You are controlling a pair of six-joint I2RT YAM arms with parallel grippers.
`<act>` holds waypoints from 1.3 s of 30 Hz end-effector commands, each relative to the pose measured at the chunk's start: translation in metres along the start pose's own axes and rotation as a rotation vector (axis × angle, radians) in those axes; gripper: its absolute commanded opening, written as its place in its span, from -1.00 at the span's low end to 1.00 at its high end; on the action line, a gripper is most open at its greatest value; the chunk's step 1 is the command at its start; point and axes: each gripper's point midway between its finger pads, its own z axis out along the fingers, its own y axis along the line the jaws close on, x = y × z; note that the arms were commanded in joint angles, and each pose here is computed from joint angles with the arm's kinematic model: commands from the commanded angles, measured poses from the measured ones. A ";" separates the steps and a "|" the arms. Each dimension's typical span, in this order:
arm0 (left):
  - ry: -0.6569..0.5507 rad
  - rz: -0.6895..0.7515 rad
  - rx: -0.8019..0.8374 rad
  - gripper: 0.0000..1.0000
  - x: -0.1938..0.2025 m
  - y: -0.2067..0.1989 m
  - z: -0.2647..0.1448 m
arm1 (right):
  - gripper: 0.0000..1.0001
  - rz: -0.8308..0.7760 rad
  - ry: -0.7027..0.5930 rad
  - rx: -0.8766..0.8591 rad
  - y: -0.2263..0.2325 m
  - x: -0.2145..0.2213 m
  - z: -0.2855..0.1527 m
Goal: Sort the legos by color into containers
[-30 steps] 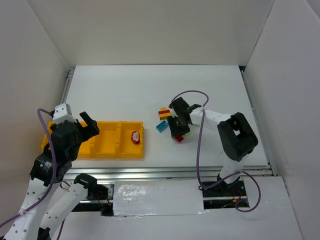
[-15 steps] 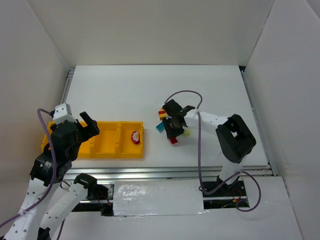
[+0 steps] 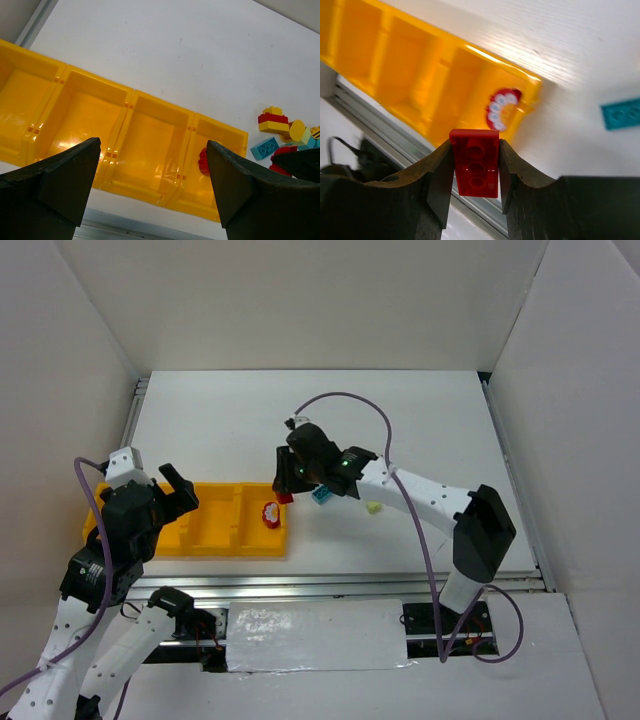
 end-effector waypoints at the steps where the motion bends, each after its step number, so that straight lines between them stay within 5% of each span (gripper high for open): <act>1: -0.040 -0.009 -0.004 0.99 -0.009 0.001 -0.001 | -0.99 0.104 -0.097 -0.072 0.046 -0.029 0.012; 8: -0.042 -0.008 -0.001 0.99 -0.009 0.001 -0.001 | -0.73 0.131 -0.050 -0.073 0.073 -0.019 0.050; 11: -0.042 -0.006 0.002 0.99 -0.010 0.000 -0.001 | -0.36 0.125 -0.039 -0.072 0.077 -0.015 0.056; 12: -0.041 -0.005 0.001 0.99 -0.009 0.000 -0.001 | 0.00 0.123 -0.037 -0.074 0.079 -0.014 0.056; 17: -0.038 -0.004 0.003 0.99 -0.009 -0.001 0.000 | 0.40 0.119 -0.060 -0.074 0.081 -0.022 0.049; 26: -0.032 0.002 0.003 0.99 -0.008 -0.002 0.001 | 0.83 0.045 -0.148 0.014 0.056 -0.054 0.025; 39: -0.024 0.011 0.013 0.99 -0.006 -0.004 0.003 | 0.93 -0.019 0.008 0.381 -0.126 -0.086 0.050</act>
